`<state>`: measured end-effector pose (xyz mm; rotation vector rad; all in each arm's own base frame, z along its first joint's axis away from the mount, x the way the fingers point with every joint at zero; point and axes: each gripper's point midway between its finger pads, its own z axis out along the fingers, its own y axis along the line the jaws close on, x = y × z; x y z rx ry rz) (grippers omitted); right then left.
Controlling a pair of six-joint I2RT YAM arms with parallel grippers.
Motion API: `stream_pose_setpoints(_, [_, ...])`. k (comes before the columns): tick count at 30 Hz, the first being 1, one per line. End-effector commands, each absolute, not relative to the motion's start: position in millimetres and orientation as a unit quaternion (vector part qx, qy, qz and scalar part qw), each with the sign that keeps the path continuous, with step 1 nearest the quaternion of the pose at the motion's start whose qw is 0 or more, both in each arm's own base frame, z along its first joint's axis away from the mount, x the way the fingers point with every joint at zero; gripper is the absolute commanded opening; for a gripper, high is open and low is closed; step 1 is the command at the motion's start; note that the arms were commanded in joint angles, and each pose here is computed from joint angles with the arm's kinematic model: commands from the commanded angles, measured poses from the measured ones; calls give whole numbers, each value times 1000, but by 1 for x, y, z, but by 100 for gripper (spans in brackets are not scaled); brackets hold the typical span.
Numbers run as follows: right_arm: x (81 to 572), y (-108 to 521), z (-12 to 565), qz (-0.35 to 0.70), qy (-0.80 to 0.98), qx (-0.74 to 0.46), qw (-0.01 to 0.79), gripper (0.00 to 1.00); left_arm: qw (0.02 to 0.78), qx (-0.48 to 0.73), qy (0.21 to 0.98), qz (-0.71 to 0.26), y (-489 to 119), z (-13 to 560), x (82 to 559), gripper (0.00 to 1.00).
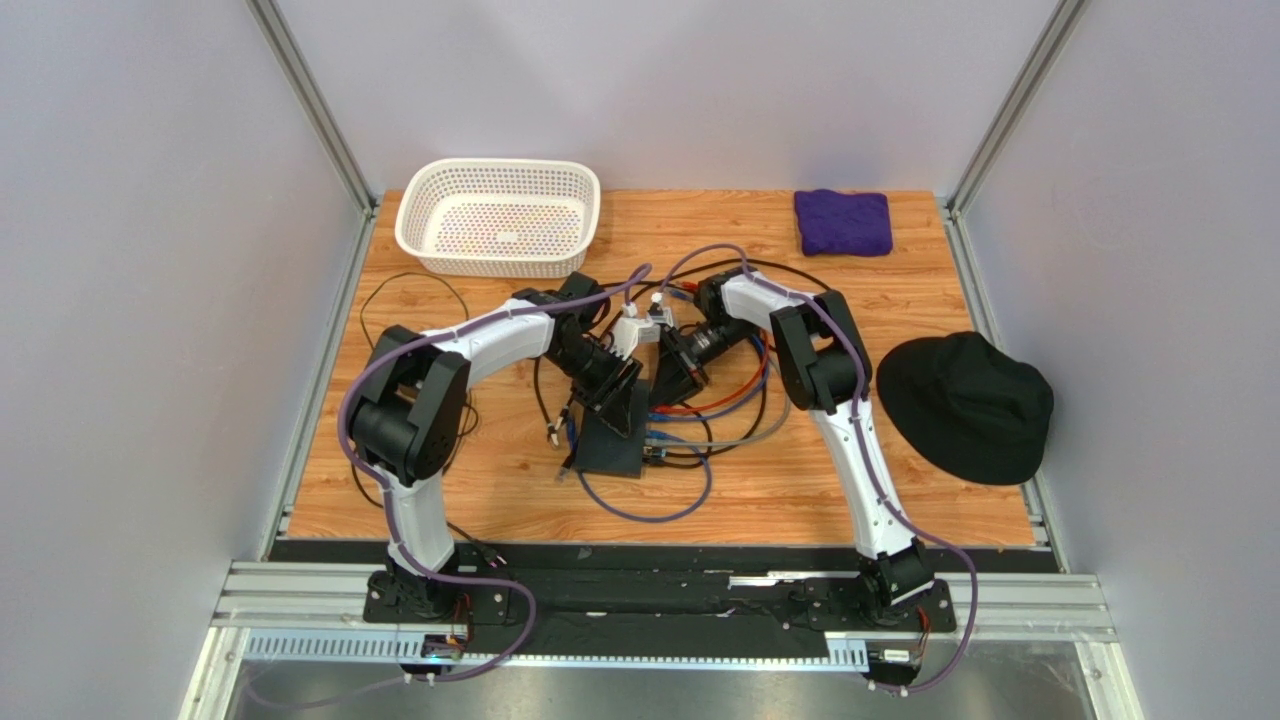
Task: Pull the plug from the switch port
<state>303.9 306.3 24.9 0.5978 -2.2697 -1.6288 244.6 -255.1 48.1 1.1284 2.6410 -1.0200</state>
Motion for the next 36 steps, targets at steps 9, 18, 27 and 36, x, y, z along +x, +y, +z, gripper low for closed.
stream_pose_setpoints(9, [306, 295, -30, -483, -814, 306, 101, 3, -5, 407, 885, -227, -217, -12, 232, 47])
stream_pose_setpoints(18, [326, 280, -13, -516, -810, 258, 106, 0, -11, 412, 883, -225, -217, -17, 230, 47])
stream_pose_setpoints(27, [296, 272, -3, -537, -793, 235, 167, 0, -9, 418, 881, -223, -217, -16, 229, 47])
stream_pose_setpoints(36, [295, 260, 21, -534, -785, 284, 134, 0, -7, 424, 878, -223, -217, -15, 229, 47])
